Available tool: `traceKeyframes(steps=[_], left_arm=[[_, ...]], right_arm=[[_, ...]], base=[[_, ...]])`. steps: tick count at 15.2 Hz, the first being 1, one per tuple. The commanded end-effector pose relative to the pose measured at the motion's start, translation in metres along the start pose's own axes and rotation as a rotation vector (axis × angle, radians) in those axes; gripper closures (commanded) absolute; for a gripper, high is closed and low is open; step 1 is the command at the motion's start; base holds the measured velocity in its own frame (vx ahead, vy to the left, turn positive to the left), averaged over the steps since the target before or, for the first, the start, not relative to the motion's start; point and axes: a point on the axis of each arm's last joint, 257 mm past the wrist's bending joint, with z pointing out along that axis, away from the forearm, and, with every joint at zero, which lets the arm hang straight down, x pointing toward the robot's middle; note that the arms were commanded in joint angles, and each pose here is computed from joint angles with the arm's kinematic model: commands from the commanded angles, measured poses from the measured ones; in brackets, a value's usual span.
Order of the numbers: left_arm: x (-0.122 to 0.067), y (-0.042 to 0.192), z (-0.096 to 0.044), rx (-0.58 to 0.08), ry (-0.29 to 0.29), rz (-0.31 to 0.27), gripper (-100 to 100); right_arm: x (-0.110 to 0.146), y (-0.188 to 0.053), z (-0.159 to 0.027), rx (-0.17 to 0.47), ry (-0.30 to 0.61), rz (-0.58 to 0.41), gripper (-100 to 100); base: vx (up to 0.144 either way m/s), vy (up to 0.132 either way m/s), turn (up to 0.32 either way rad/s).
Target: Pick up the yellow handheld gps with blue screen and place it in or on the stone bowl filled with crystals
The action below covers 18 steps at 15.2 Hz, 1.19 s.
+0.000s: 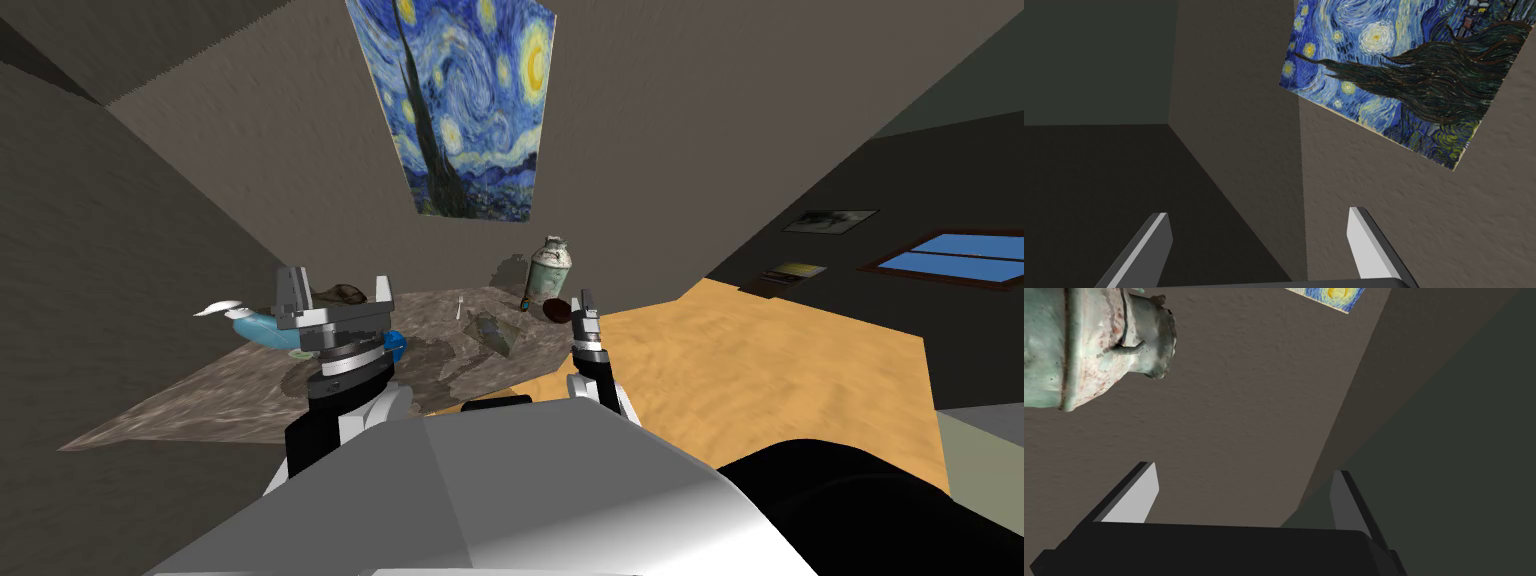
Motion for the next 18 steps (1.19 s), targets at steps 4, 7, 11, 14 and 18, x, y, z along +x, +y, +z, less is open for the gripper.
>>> traceKeyframes(steps=[4, 7, 11, 14, 18], left_arm=[[0.000, 0.000, 0.000, 0.000, 0.000, 0.000, 0], [0.000, 0.000, 0.000, 0.000, 0.000, 0.000, 0], [0.000, 0.000, 0.000, 0.000, 0.000, 0.000, 0], [0.000, 0.000, 0.000, 0.000, 0.000, 0.000, 0], [0.000, 0.000, 0.000, 0.000, 0.000, 0.000, 0]], right_arm=[[0.011, -0.014, 0.001, 0.012, 0.064, 0.062, -100], [0.020, -0.032, 0.002, 0.037, 0.094, 0.159, -100], [0.029, -0.053, 0.004, 0.071, 0.107, 0.292, -100], [0.036, -0.069, 0.006, 0.100, 0.107, 0.393, -100], [0.044, -0.090, 0.007, 0.139, 0.099, 0.509, -100]], base=[[0.010, -0.019, 0.009], [0.017, -0.040, 0.029], [0.017, -0.035, 0.028], [0.013, -0.024, 0.039], [0.009, -0.026, 0.025]])
